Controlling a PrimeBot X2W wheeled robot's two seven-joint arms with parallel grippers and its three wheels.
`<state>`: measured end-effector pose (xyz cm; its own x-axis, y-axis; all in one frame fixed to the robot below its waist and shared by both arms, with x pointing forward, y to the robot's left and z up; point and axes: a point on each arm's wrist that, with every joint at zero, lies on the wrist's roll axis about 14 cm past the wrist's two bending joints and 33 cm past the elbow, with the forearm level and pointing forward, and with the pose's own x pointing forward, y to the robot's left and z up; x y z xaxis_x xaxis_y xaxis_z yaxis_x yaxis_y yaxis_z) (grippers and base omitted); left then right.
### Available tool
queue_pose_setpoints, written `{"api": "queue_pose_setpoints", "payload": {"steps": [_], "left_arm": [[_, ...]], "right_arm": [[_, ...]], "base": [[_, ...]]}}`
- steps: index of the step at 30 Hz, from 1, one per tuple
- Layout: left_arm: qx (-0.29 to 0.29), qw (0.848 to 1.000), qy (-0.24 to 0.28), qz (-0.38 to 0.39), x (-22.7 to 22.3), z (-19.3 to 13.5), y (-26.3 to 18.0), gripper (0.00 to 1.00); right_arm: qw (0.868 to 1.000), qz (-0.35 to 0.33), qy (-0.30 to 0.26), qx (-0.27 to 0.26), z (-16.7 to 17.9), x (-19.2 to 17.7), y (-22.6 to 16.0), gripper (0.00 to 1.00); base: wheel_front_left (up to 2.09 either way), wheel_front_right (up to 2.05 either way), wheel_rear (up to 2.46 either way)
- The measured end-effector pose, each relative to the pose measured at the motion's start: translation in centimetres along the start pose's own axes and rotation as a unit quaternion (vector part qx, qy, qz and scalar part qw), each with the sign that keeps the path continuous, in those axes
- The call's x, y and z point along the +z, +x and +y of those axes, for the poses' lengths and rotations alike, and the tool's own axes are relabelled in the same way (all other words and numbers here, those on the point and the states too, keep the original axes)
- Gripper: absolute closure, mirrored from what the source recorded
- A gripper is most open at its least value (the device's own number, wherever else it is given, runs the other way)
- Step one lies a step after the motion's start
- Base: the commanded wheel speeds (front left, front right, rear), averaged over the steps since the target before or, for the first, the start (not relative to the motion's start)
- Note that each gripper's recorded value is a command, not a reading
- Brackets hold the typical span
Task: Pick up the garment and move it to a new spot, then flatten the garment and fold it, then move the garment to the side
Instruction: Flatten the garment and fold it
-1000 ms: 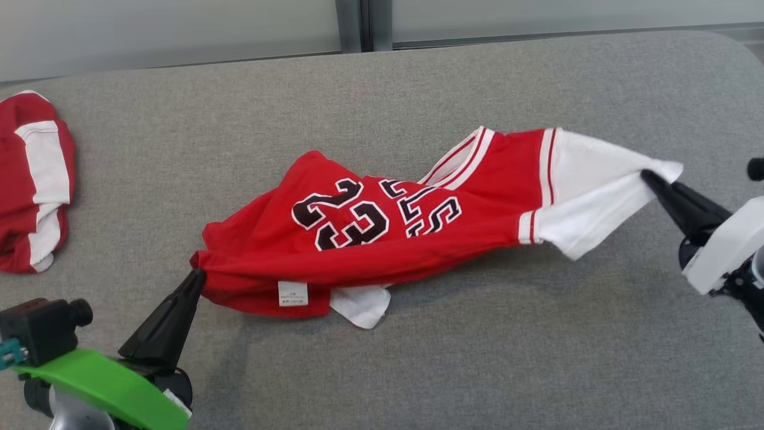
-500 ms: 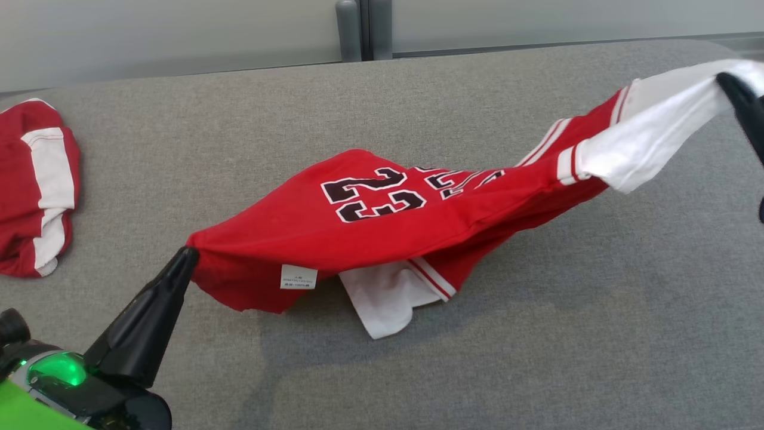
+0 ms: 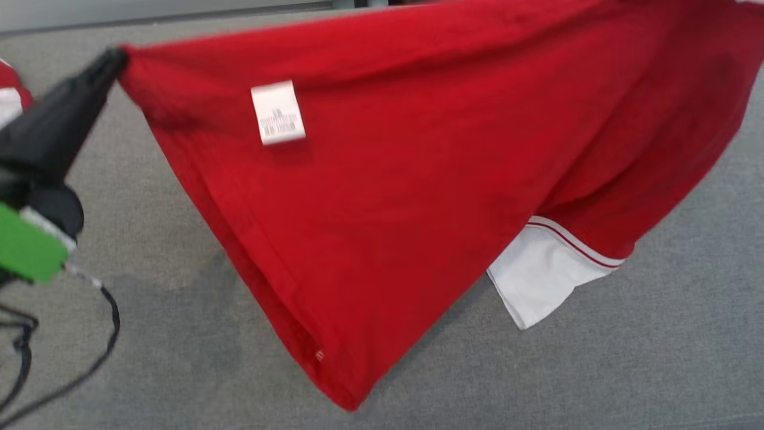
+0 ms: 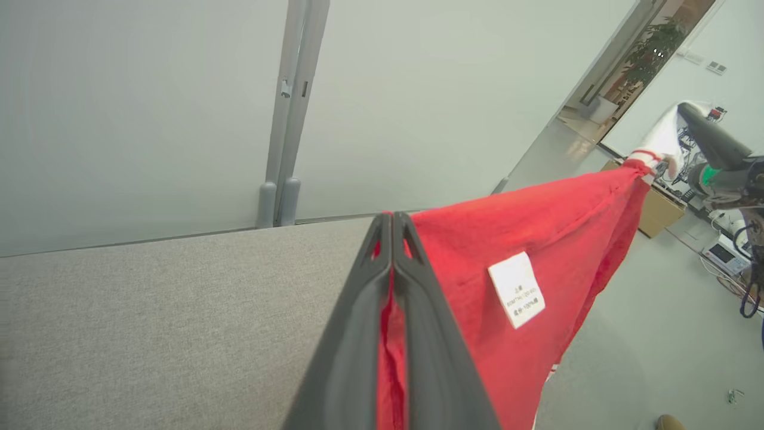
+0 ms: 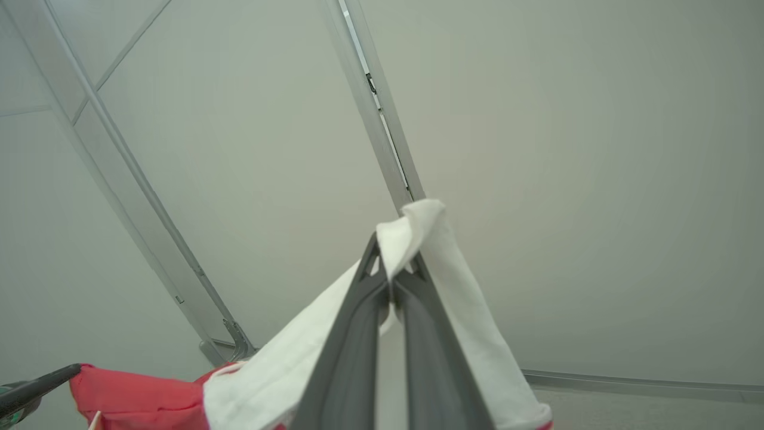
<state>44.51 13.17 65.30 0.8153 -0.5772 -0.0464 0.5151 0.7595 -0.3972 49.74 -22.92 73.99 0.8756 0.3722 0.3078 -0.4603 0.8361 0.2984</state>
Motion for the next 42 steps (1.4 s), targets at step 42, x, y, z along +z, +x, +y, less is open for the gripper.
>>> {"api": "queue_pose_setpoints", "payload": {"steps": [42], "left_arm": [[0.176,0.963,-0.157,0.132,-21.5,10.4,-0.3,1.0]], "right_arm": [[0.951,0.188,0.186,-0.163,-3.2,-25.8,-11.9,1.0]], "base": [[0.0,0.0,0.0]]}}
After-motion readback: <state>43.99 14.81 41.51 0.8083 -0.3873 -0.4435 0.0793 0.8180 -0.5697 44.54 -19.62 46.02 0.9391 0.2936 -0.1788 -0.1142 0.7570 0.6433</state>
